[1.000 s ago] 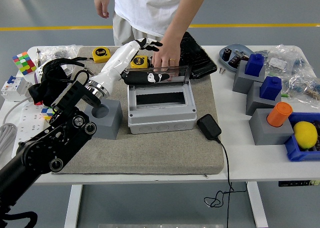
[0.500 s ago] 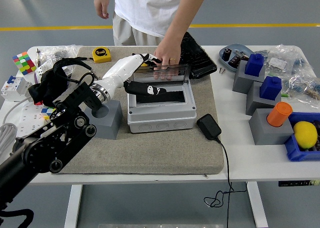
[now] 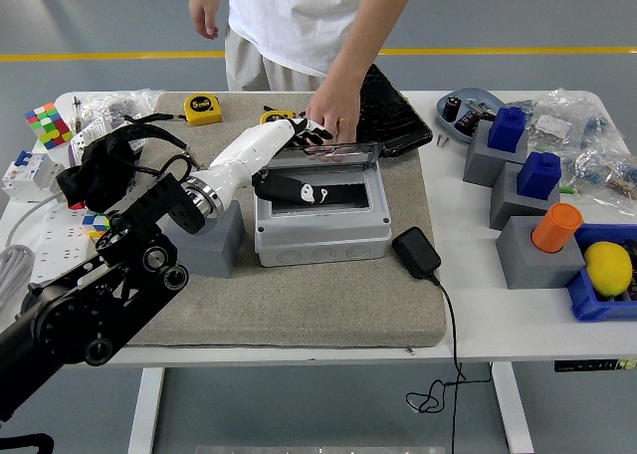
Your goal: Fetch the battery,place it into the box,close the lid of the box
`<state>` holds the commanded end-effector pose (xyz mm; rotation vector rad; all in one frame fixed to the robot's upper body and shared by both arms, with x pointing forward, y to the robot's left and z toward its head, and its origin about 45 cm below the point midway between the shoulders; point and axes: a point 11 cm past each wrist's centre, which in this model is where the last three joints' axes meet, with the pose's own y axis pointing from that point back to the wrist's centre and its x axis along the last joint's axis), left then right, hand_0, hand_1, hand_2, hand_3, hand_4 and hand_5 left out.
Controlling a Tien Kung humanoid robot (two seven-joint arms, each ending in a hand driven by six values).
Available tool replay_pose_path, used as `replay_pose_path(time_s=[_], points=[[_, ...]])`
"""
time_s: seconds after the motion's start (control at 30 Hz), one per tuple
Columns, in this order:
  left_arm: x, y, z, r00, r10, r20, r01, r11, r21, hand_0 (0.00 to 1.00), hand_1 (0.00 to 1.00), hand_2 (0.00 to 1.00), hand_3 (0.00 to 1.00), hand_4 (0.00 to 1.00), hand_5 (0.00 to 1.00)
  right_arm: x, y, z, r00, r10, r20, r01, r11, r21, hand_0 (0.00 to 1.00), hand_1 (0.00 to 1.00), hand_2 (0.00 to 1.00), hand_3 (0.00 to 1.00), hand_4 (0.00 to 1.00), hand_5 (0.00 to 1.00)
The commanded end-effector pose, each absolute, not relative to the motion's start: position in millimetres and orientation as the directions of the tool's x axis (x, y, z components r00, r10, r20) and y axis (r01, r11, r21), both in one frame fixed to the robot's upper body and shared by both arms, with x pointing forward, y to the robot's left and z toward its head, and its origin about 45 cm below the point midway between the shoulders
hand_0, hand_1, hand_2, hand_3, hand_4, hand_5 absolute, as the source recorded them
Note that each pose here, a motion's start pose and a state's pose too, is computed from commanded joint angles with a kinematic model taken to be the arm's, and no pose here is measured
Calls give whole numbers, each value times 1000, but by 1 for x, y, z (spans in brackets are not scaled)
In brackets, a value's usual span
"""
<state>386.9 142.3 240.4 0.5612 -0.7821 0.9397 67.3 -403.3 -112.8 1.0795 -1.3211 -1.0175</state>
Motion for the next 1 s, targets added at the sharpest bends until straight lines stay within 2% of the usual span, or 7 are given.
replay_pose_path(time_s=[0.17, 0.2, 0.37, 0.47, 0.73, 0.83, 1.0], points=[[376, 136, 237, 419, 485, 767, -849, 509, 142, 594, 668, 672, 721, 998, 447, 67, -403, -113, 5, -976, 217, -38, 217, 976, 609, 657, 679, 585, 983, 556], [374, 135, 235, 435, 486, 758, -844, 514, 155, 488, 629, 641, 708, 998, 462, 66, -403, -113, 4, -976, 217, -38, 217, 976, 609, 657, 679, 585, 983, 559], [366, 131, 229, 489, 490, 721, -824, 531, 197, 488, 629, 641, 708, 998, 462, 67, -403, -113, 0, -976, 216, -39, 216, 976, 609, 657, 679, 585, 983, 559], [363, 130, 228, 504, 495, 708, -818, 537, 208, 446, 612, 620, 696, 998, 476, 66, -403, -113, -2, -976, 216, -39, 216, 976, 610, 657, 680, 586, 984, 558], [365, 138, 239, 487, 551, 677, -831, 530, 167, 435, 605, 614, 693, 998, 477, 66, -403, -113, -3, -977, 215, -39, 215, 976, 609, 657, 679, 586, 984, 559], [369, 148, 250, 439, 605, 665, -854, 510, 99, 432, 616, 625, 695, 998, 480, 67, -403, -113, -1, -976, 216, -43, 216, 975, 609, 657, 679, 586, 984, 558], [379, 185, 284, 243, 781, 575, -906, 394, -153, 459, 631, 641, 703, 998, 481, 68, -403, -113, -4, -976, 216, -43, 216, 976, 609, 657, 679, 586, 984, 558]])
